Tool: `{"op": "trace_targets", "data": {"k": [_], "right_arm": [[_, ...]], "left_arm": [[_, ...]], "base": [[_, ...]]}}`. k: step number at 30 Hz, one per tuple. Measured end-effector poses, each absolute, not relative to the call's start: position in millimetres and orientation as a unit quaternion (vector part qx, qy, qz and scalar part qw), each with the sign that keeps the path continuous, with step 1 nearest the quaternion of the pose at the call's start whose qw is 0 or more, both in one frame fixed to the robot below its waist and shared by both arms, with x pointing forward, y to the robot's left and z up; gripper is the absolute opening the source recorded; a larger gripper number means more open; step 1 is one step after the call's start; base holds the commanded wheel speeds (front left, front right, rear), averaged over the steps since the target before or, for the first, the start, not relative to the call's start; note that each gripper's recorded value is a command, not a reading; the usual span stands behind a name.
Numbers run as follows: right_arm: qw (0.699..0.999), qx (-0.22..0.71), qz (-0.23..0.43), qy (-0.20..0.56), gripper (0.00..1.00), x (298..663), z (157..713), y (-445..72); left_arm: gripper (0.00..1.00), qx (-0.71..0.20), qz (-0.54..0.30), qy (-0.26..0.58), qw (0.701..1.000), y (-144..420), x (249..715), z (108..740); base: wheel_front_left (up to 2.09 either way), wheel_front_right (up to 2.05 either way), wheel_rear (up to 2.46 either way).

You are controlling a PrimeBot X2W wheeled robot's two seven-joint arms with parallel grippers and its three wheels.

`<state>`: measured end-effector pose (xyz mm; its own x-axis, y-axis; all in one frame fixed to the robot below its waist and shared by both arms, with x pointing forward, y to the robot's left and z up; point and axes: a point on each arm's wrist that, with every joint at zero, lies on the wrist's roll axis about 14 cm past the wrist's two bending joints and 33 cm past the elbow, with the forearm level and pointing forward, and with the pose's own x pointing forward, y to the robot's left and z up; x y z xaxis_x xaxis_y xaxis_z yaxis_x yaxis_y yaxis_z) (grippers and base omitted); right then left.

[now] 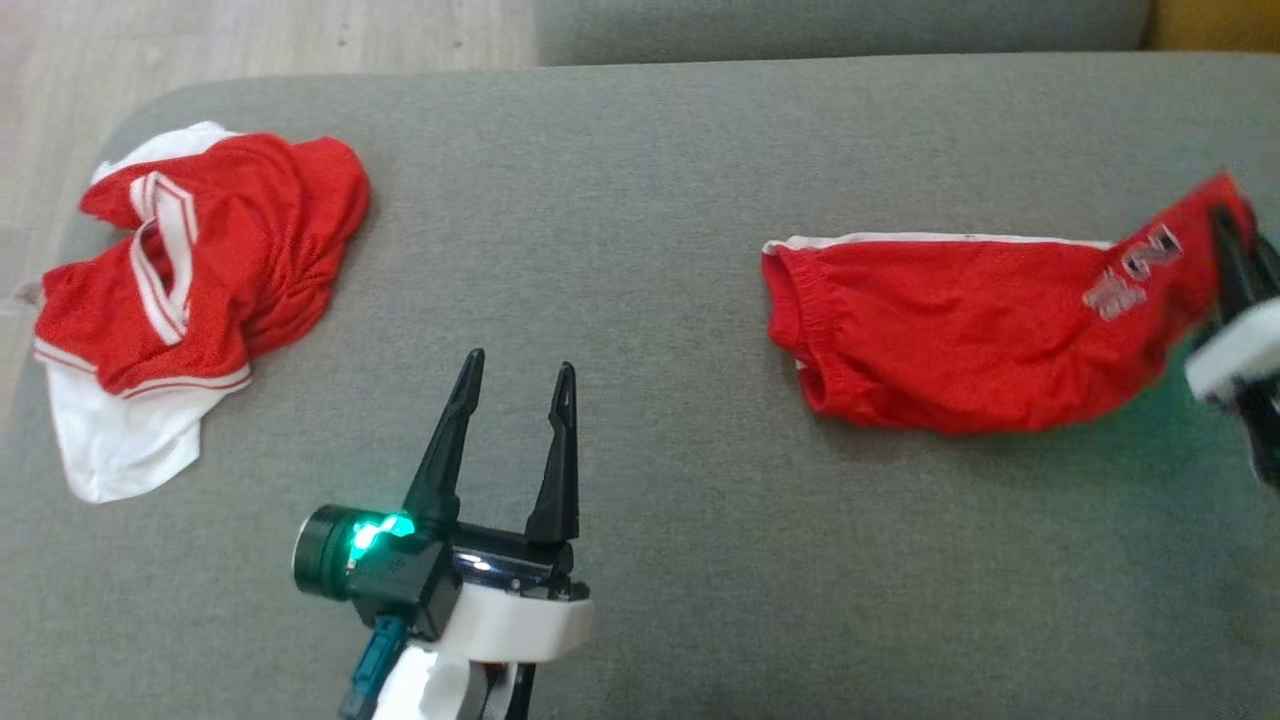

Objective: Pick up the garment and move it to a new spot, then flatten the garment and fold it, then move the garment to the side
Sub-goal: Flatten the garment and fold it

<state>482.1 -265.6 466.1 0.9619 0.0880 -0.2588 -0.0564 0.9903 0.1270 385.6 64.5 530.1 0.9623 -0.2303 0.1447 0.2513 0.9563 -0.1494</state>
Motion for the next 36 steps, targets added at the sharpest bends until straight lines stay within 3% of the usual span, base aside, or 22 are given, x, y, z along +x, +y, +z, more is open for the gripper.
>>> {"op": "trace_targets", "data": {"k": [5, 12, 13, 14, 15, 18, 23, 27, 32, 36], "right_arm": [[0.985, 0.047, 0.149, 0.079, 0.0, 504, 499, -182], [0.941, 0.011, 0.314, 0.124, 0.0, 463, 464, -60], [0.934, 0.012, 0.328, 0.142, 0.25, 452, 452, -49], [0.929, 0.02, 0.335, 0.157, 0.93, 441, 442, -42], [0.926, 0.027, 0.336, 0.168, 1.0, 433, 434, -40], [0.935, 0.046, 0.314, 0.161, 1.0, 428, 431, -51], [0.96, 0.036, 0.269, 0.071, 1.0, 448, 482, -88], [0.974, 0.045, 0.223, 0.022, 1.0, 443, 509, -121], [0.99, 0.051, 0.135, 0.002, 1.0, 395, 504, -172], [0.993, 0.066, 0.093, 0.005, 1.0, 354, 490, -182]], "left_arm": [[1.0, -0.079, -0.094, -0.061, 0.991, 83, 381, 528], [1.0, -0.076, -0.073, -0.051, 0.993, 97, 373, 521], [1.0, -0.076, -0.072, -0.05, 0.993, 98, 373, 521], [1.0, -0.076, -0.071, -0.05, 0.993, 99, 373, 520], [1.0, -0.076, -0.069, -0.049, 0.994, 99, 372, 520], [1.0, -0.076, -0.068, -0.051, 0.994, 100, 371, 521], [1.0, -0.077, -0.064, -0.058, 0.993, 103, 367, 525], [1.0, -0.078, -0.063, -0.053, 0.994, 103, 359, 523], [1.0, -0.079, -0.061, -0.049, 0.994, 105, 342, 519], [1.0, -0.076, -0.059, -0.046, 0.994, 107, 333, 516]], "base": [[0.0, 0.0, 0.0], [0.0, 0.0, 0.0], [0.0, 0.0, 0.0], [0.0, 0.0, 0.0], [0.0, 0.0, 0.0], [0.0, 0.0, 0.0], [0.0, 0.0, 0.0], [0.0, 0.0, 0.0], [0.0, 0.0, 0.0], [0.0, 0.0, 0.0]]}}
